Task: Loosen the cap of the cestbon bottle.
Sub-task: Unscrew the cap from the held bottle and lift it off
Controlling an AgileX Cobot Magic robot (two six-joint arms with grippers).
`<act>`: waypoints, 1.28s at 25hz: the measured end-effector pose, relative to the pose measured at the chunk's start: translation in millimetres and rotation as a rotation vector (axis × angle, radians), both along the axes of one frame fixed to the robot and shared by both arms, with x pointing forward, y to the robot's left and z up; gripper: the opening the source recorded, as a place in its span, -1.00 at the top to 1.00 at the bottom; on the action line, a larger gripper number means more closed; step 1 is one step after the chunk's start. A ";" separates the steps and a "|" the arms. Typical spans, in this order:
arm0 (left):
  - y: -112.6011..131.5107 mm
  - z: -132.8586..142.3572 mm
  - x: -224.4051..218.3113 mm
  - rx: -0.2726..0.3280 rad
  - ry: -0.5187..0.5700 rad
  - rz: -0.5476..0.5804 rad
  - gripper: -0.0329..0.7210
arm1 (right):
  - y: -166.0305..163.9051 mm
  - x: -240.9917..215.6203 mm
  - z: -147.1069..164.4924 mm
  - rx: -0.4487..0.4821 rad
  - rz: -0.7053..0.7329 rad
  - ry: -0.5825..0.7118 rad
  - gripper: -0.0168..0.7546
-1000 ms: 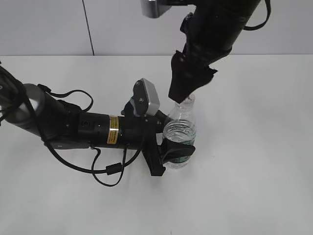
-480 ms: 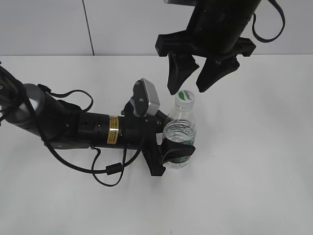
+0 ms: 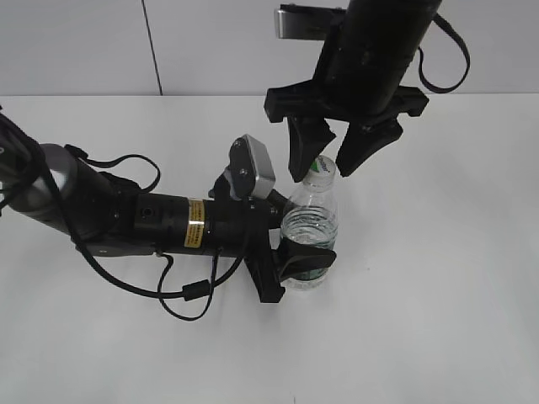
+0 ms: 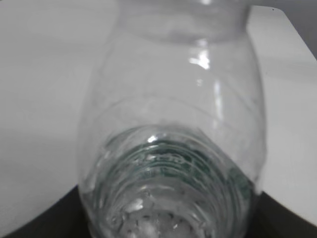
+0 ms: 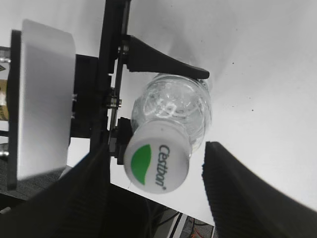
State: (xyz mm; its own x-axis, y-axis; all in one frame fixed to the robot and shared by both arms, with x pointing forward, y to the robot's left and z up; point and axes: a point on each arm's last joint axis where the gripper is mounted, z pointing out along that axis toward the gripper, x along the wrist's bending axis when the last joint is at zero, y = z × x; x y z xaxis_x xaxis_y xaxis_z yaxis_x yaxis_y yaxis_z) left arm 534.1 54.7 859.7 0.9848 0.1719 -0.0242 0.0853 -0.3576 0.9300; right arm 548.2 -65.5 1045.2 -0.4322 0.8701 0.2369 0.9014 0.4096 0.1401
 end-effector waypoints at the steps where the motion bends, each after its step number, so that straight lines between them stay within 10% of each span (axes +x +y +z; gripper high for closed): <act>1: 0.0 0.0 0.0 0.000 0.000 0.000 -0.16 | 0.4 0.5 -1.7 -0.002 0.000 0.004 -0.22; 17: -0.1 0.1 0.2 -0.001 0.001 0.002 -0.16 | 0.6 0.9 -2.9 -0.009 0.078 -0.017 0.18; 26: 0.0 0.0 0.0 0.001 -0.001 -0.002 -0.16 | -0.1 1.7 -2.3 -0.044 1.117 -0.313 0.18; 32: 0.0 -0.1 -0.2 0.002 -0.004 -0.005 -0.16 | 0.9 1.3 -1.6 -0.042 1.563 -0.442 0.18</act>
State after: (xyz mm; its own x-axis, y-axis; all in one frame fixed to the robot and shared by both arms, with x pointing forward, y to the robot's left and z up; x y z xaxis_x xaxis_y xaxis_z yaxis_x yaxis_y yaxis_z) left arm 533.9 54.6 859.6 0.9858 0.1669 -0.0196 0.0795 -0.3602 0.9295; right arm 549.4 -64.5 1043.6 -0.8770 -0.4563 -0.1503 -0.4799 0.8476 0.2266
